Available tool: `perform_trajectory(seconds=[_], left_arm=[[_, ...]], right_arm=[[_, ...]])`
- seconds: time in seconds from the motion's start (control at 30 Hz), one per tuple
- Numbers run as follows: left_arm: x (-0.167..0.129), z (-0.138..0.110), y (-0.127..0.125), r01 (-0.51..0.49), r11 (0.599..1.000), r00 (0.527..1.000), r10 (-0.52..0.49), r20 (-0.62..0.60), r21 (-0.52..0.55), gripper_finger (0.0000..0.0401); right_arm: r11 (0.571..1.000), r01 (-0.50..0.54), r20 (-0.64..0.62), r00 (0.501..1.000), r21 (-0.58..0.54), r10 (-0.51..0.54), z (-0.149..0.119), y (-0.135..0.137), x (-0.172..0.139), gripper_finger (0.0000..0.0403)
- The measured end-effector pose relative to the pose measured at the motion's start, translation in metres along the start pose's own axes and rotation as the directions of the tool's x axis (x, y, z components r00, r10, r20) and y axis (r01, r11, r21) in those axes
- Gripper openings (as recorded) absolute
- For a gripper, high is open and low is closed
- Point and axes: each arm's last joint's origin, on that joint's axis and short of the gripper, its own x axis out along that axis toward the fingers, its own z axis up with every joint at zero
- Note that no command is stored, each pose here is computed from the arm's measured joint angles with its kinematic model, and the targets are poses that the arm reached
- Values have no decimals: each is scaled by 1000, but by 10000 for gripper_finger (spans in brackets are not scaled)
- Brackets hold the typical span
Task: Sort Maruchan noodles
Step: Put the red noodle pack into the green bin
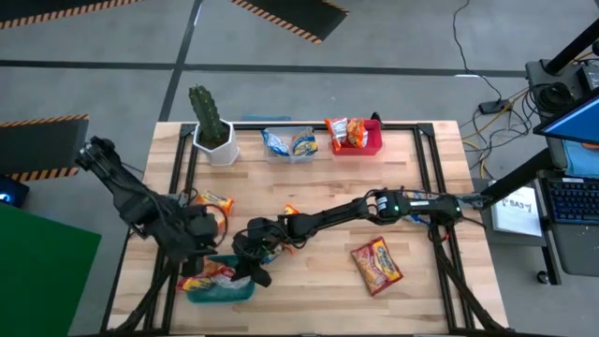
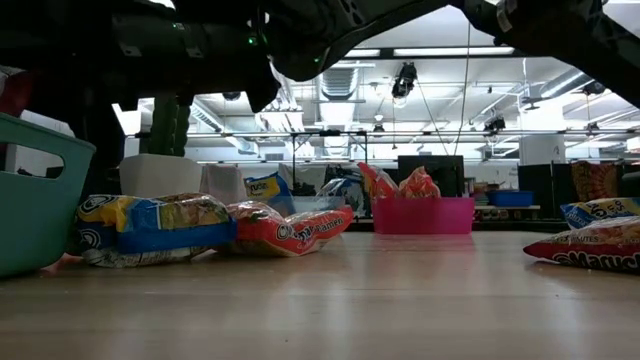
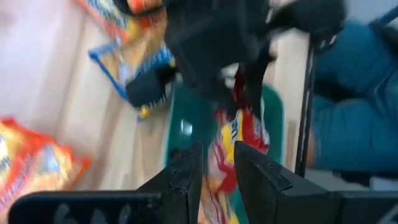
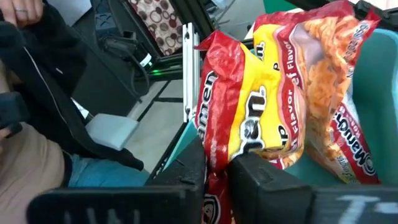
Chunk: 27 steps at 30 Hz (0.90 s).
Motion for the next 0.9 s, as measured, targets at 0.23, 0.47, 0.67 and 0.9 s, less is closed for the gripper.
perform_trajectory(seconds=[0.23,0.47,0.67,0.9], left_arm=[[28,-4,-20,-15,999,993,19,-116,36,75],[57,-6,-33,-72,997,977,76,-199,27,75],[74,-6,-40,-78,997,968,82,-237,25,75],[80,-4,-48,-20,1000,973,21,-231,10,75]], right_arm=[[1000,2,-15,1000,-2,-2,-2,2,1,106],[999,-18,-28,999,-29,17,-6,12,7,134],[999,-27,-32,999,-34,26,-4,19,9,127],[999,-28,-33,999,-41,27,0,23,7,133]])
